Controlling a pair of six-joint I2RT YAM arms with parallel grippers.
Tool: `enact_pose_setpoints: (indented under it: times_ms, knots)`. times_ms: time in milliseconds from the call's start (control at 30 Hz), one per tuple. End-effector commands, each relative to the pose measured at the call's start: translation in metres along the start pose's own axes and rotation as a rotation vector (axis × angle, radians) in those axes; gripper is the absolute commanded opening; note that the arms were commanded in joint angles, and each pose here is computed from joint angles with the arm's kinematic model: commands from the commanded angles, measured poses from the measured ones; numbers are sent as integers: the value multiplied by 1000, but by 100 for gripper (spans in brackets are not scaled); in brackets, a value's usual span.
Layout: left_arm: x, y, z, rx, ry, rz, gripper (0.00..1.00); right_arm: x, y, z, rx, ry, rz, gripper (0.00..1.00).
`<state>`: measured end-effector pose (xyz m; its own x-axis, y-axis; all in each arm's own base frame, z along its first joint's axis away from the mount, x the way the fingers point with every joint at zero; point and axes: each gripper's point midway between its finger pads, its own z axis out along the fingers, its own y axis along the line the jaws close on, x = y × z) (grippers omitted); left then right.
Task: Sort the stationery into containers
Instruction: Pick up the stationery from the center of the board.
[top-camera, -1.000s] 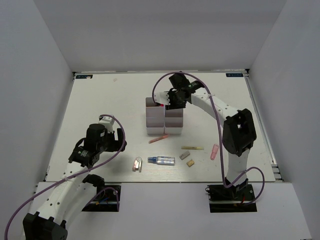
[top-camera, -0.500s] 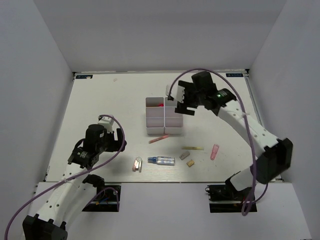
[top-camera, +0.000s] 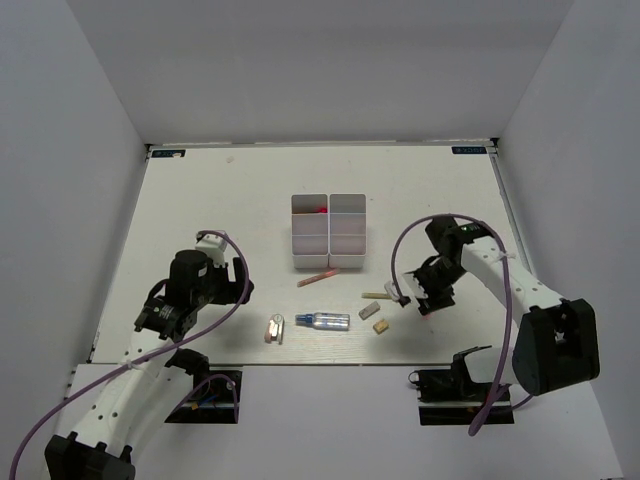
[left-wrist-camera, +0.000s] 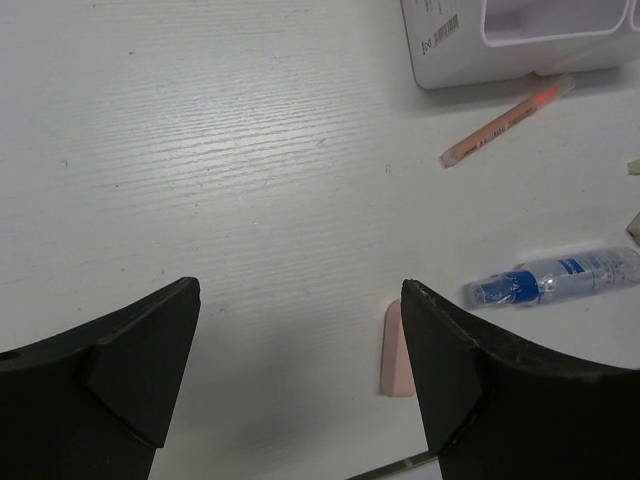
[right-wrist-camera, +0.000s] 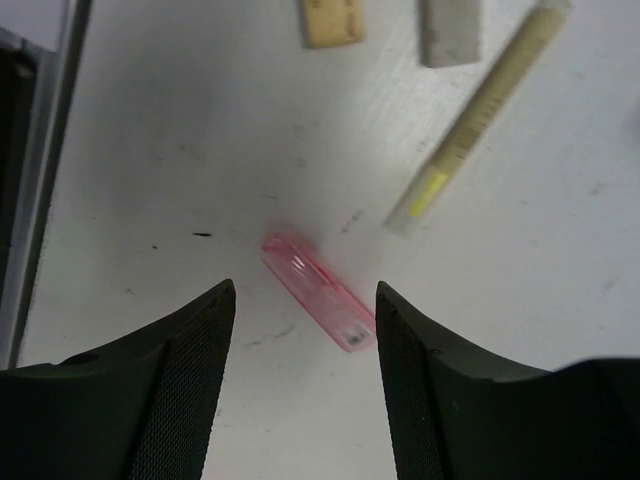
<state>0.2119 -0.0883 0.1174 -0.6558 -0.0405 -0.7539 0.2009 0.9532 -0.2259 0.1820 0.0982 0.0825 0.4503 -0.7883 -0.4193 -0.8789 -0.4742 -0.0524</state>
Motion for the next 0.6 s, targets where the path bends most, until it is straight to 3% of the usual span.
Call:
enact_pose_setpoints:
  times_ms: [0,133,567]
  knots:
    - [2,-1,0,13,-5,5,92,-5,16,10,-17,-61,-144,61]
    - [4,-2,2,17,12,4,92,-4,24,22,-59,-111,-188,64]
    - [9,0,5,9,36,4,92,50,-3,46,61,46,-263,63]
